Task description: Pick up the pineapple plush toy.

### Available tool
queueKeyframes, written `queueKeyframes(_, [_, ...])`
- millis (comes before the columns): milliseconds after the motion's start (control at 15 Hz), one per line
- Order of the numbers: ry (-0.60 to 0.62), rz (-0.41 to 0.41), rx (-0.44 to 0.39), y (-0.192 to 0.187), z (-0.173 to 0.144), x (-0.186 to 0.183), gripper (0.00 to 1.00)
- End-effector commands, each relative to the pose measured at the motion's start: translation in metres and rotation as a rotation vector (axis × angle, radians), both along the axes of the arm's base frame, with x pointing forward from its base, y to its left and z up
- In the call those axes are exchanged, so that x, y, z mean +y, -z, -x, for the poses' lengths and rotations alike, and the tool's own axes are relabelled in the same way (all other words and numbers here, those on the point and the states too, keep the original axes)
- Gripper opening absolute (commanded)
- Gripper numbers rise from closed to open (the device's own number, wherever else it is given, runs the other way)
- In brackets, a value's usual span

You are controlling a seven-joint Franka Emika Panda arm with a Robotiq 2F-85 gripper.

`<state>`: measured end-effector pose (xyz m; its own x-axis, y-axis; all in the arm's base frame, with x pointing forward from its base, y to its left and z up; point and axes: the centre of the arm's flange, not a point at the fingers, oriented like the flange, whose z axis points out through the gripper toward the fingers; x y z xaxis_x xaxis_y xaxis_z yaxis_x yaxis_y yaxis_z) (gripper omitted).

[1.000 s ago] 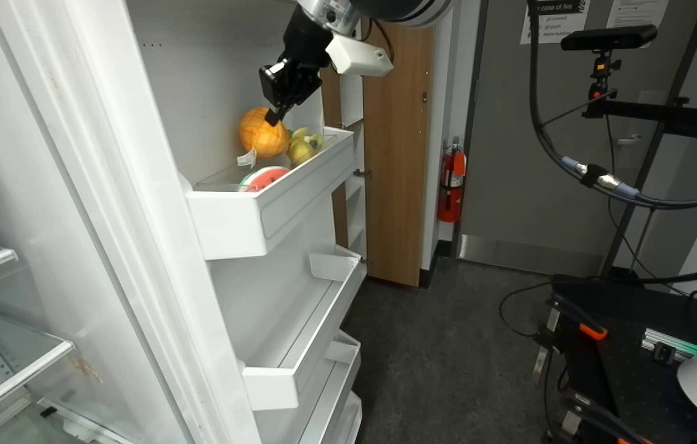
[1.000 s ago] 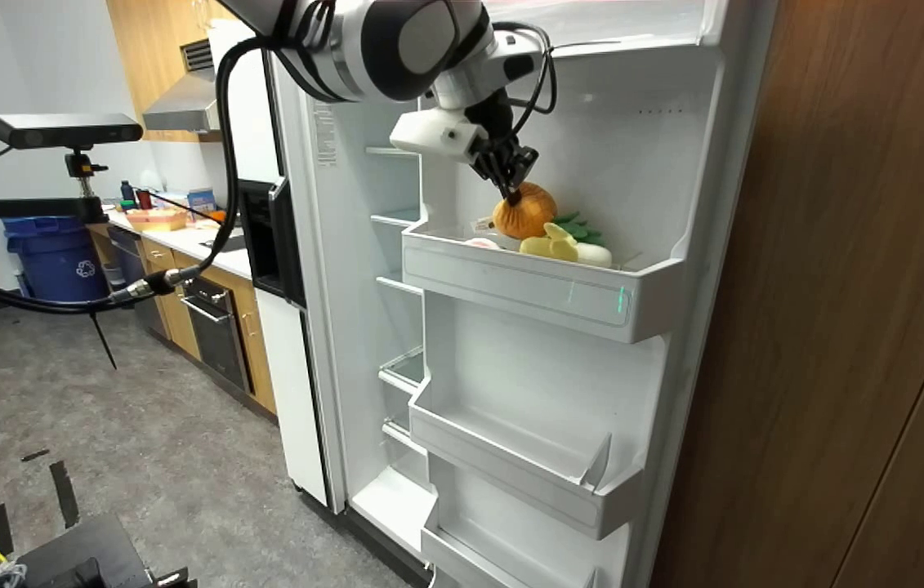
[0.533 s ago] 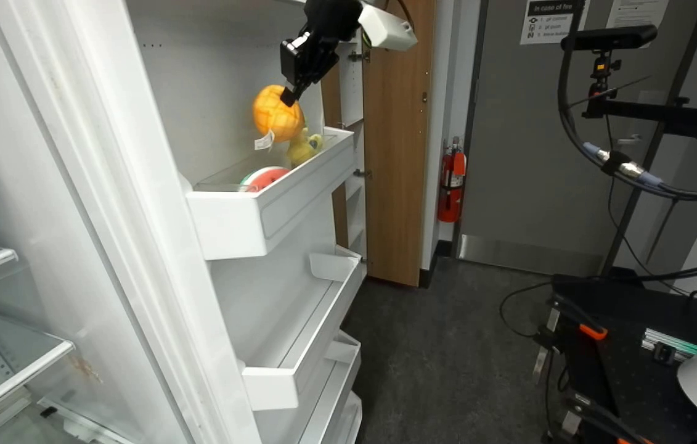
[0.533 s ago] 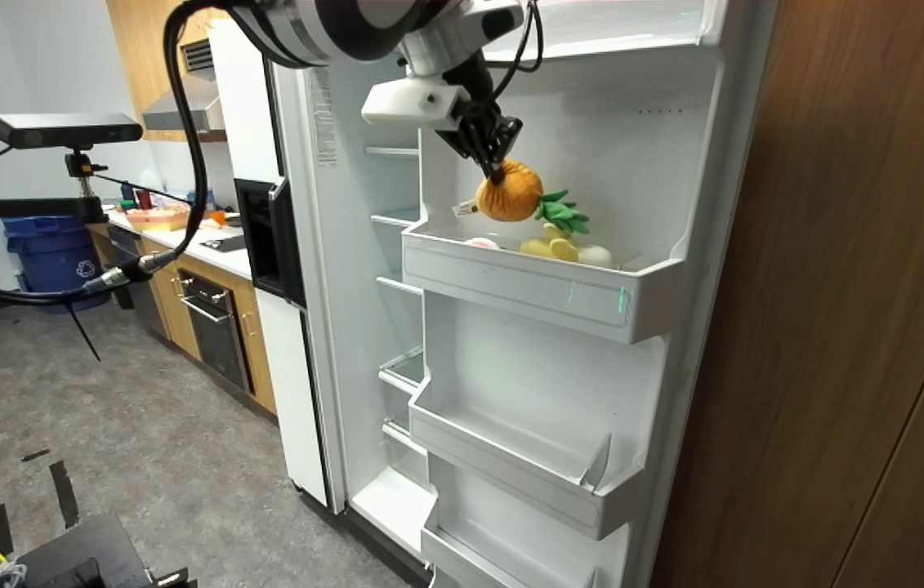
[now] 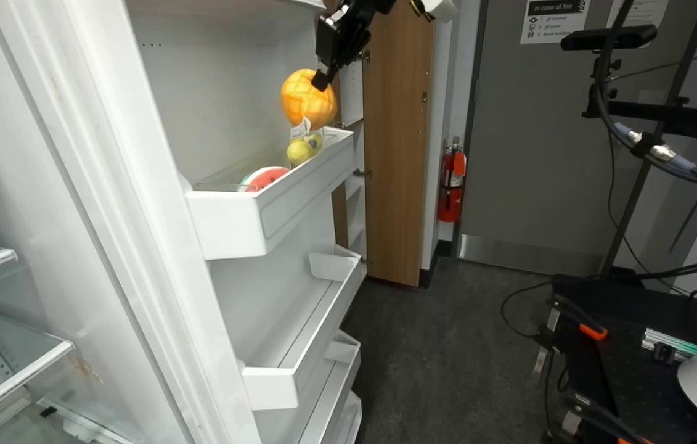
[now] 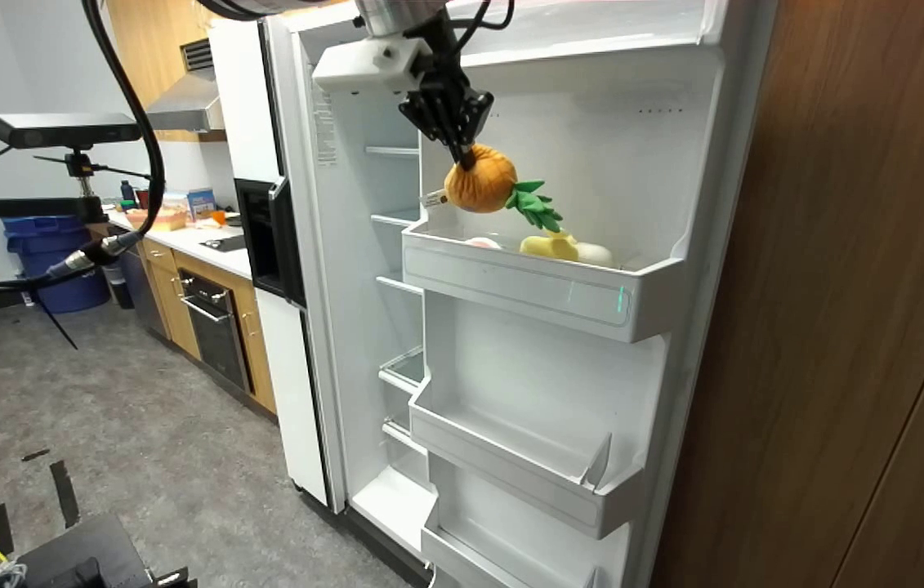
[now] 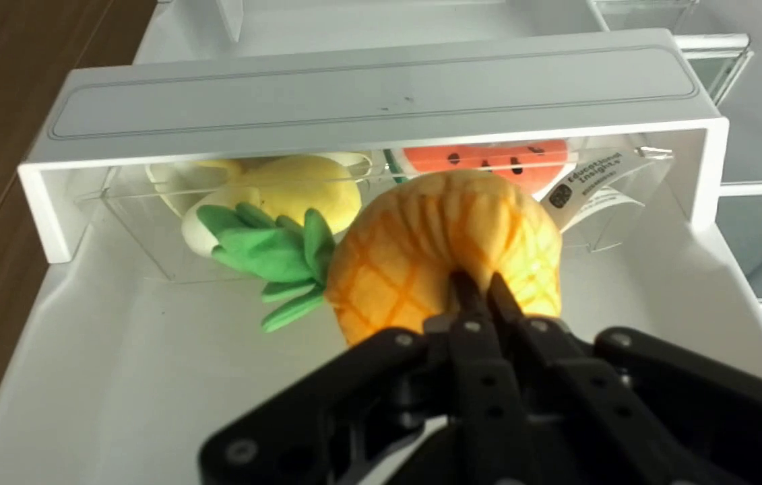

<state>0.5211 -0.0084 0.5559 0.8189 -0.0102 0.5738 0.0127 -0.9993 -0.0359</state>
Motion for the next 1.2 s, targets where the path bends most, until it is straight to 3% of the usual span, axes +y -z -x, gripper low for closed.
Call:
queueKeyframes(0, [-0.030, 0.005, 0.017, -0.006, 0.027, 0.004, 0.01])
queueKeyframes(1133, [-0.041, -0.001, 0.048, -0.001, 0.046, 0.009, 0.01])
